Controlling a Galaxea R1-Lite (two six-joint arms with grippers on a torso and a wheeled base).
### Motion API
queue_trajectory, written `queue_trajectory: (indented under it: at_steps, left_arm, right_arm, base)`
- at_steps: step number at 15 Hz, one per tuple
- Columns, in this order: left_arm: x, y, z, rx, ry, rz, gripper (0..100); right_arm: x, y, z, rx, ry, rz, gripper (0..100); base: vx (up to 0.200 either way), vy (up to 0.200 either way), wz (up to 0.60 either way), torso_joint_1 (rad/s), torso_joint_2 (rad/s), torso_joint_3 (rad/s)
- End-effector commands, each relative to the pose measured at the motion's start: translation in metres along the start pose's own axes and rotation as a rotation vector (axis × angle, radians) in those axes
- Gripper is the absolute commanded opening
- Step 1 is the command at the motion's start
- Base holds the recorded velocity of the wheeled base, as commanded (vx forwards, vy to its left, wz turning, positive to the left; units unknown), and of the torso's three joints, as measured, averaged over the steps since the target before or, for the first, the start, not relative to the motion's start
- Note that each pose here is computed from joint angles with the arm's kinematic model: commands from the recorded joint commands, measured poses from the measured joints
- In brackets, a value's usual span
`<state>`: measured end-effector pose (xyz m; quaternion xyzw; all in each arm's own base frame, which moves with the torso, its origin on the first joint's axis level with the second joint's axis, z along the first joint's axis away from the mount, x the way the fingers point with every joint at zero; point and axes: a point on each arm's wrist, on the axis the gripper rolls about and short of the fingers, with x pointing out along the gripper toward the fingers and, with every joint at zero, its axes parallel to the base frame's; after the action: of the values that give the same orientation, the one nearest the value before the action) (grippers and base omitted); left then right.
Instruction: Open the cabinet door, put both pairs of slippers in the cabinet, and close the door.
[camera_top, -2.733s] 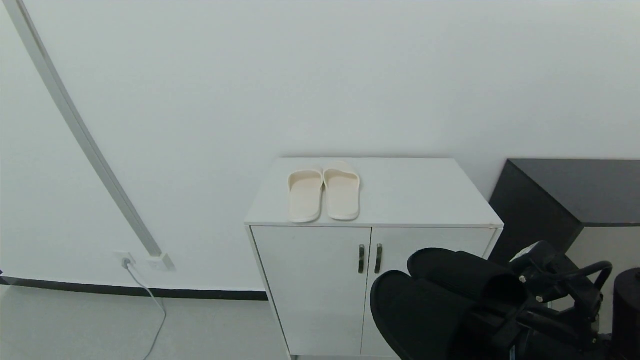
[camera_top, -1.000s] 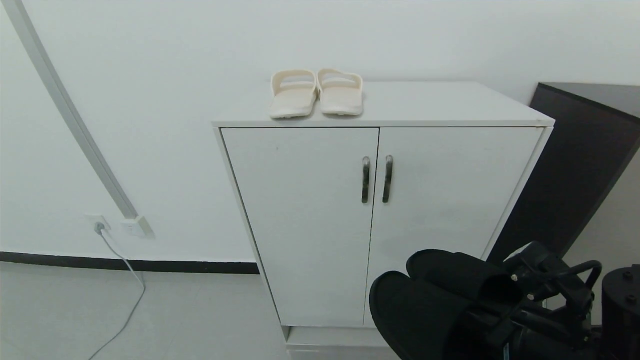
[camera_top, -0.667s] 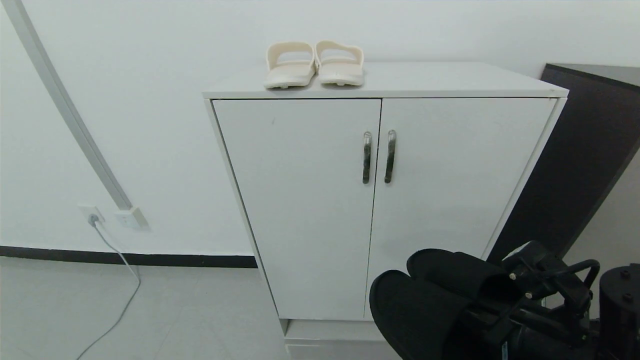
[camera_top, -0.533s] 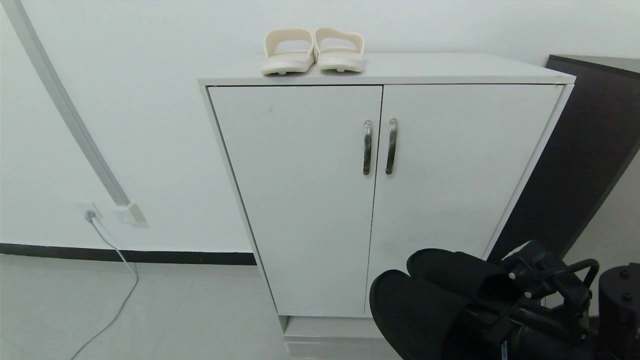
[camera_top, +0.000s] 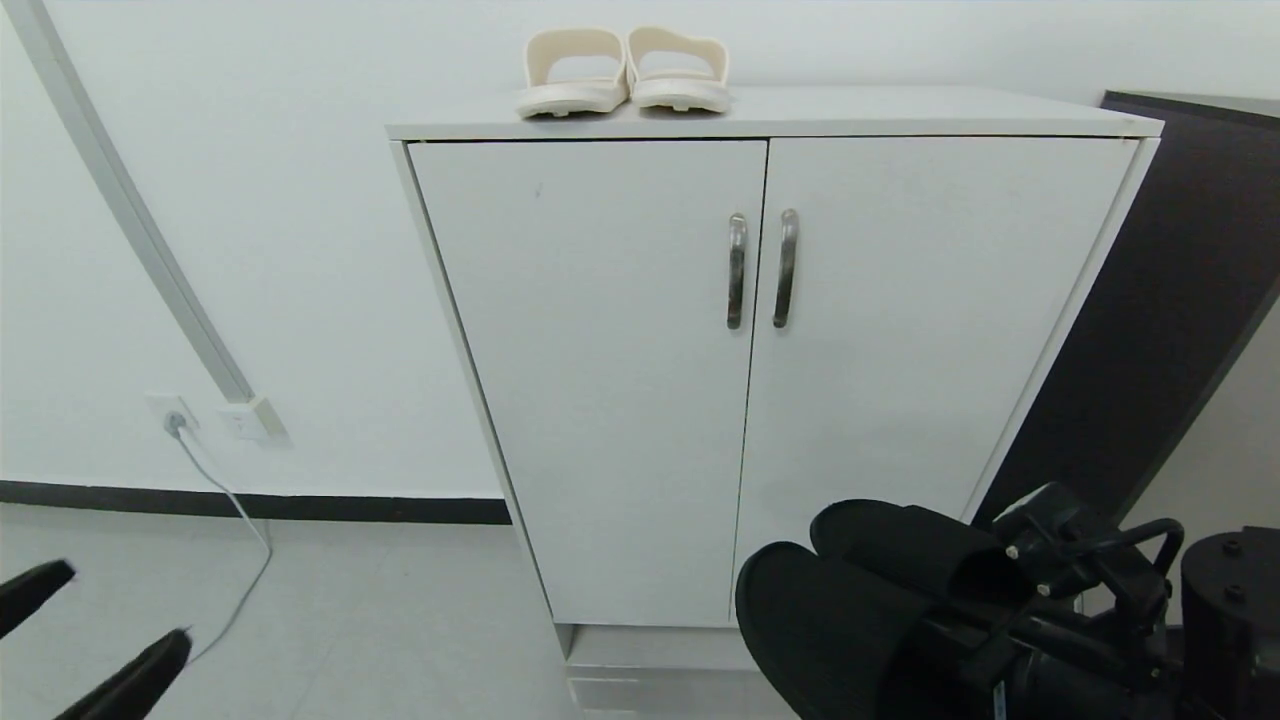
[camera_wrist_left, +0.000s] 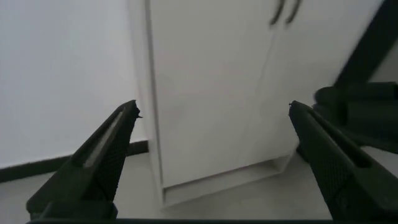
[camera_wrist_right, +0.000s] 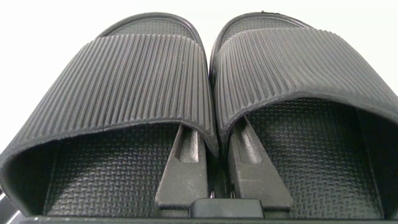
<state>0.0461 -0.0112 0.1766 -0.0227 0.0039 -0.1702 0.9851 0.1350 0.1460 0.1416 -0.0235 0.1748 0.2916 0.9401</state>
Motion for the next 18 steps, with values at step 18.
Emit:
queue_trajectory:
  at_steps: [18]
  left_arm:
    - [0.286,-0.141,0.081,-0.157,0.070,-0.793,100]
  right_arm:
    - [0.014,-0.005,0.020,0.033,-0.055,-0.044,0]
  base:
    - [0.000,0.000,0.00,0.000,0.00,0.000]
